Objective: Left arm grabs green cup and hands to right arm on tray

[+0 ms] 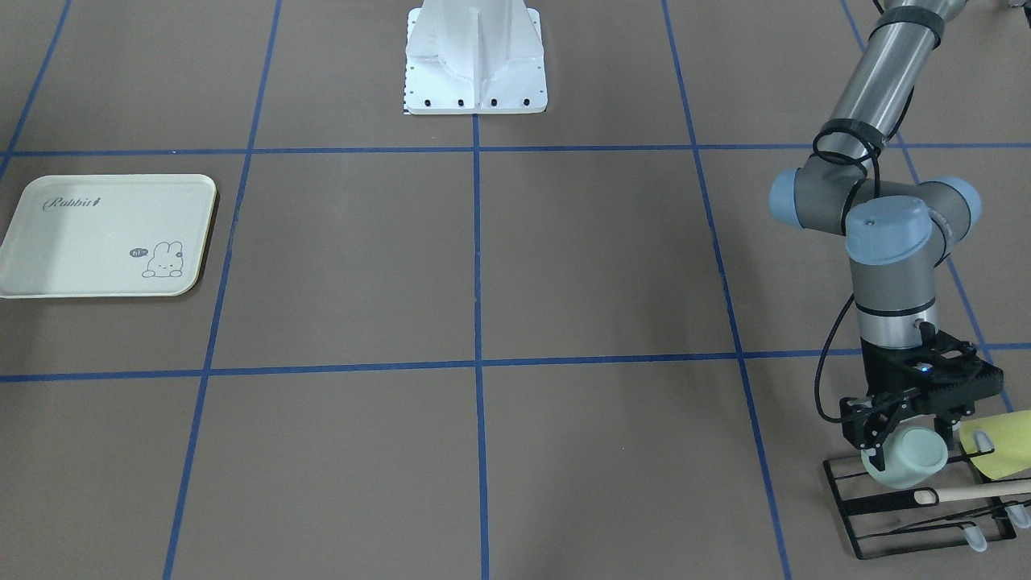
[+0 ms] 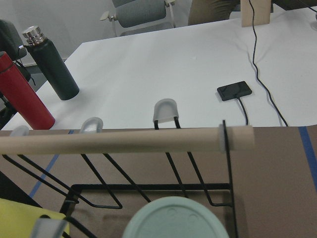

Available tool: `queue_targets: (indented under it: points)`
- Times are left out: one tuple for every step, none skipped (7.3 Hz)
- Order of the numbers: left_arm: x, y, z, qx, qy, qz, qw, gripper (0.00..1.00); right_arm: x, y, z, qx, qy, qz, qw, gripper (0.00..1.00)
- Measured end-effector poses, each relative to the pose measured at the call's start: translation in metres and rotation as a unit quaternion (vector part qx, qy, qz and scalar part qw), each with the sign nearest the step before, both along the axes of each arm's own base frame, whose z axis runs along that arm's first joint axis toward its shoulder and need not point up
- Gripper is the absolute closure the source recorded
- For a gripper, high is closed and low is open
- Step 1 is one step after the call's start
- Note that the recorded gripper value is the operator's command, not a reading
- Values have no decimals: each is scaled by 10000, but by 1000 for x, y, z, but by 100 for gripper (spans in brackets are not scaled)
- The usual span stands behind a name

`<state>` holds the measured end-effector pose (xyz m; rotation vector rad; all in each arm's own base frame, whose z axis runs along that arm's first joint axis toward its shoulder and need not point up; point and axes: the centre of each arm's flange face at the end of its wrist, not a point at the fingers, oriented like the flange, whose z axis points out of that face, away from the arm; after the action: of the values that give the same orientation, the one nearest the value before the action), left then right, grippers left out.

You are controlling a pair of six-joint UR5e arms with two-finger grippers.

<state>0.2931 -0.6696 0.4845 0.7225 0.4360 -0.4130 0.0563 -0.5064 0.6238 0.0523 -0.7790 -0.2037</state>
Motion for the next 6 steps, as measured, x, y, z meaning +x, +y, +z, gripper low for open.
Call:
queue_targets:
  points:
    - [-1,0,0,21,-50,35,10000,10,0,0,0,-3,0,2,10000,1]
    - [-2,-1,0,39,-96,67,9999,10,0,1,0,-7,0,4,10000,1]
    - [-3,-1,0,48,-120,81,9999,15,0,1,1,-10,0,4,10000,1]
    - [-4,-1,0,54,-128,81,9999,22,0,1,1,-11,0,4,10000,1]
    - [-4,-1,0,66,-143,64,9999,31,0,2,1,-15,0,5,10000,1]
    - [-5,-2,-1,83,-165,33,9998,38,0,2,1,-18,0,5,10000,1]
